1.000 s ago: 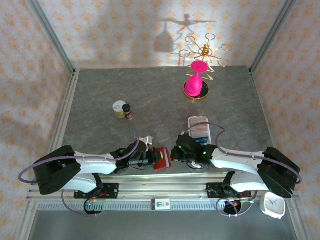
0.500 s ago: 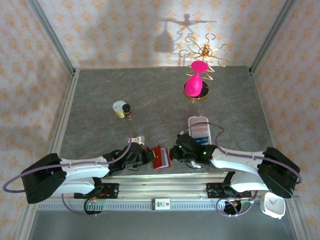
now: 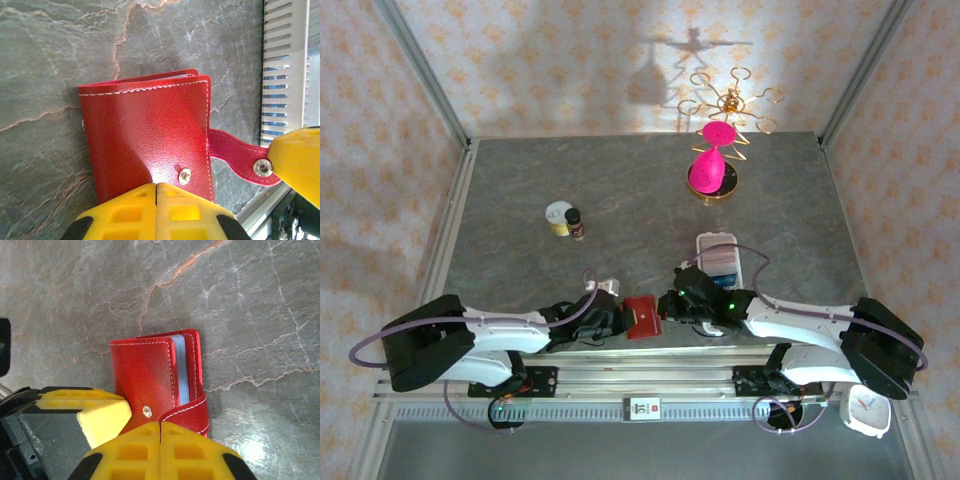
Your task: Put the credit cards into the card holder
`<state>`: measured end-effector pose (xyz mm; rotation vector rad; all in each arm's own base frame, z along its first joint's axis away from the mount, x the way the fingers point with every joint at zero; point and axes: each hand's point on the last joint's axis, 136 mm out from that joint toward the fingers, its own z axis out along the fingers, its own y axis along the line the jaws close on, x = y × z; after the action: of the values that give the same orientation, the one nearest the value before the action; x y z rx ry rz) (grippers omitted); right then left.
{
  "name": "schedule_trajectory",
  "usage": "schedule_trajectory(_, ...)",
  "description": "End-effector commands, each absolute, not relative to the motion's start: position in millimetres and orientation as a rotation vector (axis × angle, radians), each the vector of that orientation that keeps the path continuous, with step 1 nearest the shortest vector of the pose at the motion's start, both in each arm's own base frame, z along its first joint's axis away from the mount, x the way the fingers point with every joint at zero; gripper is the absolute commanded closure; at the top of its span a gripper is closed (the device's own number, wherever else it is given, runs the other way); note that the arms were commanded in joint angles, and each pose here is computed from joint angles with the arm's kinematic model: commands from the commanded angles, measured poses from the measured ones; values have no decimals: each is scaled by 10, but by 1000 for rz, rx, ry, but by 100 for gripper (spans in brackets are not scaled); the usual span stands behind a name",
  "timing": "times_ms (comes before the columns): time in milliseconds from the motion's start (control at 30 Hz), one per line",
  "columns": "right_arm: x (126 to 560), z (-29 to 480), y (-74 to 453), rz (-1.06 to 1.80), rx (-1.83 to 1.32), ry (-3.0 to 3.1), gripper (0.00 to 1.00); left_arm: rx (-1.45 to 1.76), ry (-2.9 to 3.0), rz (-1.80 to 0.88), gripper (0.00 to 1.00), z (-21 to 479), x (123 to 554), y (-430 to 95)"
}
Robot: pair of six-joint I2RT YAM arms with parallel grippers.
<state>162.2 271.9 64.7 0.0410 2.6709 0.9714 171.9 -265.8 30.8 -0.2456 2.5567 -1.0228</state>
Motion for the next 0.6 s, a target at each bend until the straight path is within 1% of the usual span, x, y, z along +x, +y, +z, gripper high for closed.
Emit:
schedule_trajectory(0, 1610, 697, 2767, 975, 2, 2676, 100, -229, 2594, -976, 100, 214, 1688, -2648)
schedule_trajectory(300, 1528, 543, 2949, 873, -141, 2769, 100, -250, 2590, -978, 100, 193, 1671, -2597)
schedule_trajectory(567, 1548, 427, 2969, 813, -141, 2809, 100, -262, 2596, -996, 100, 149, 1641, -2587)
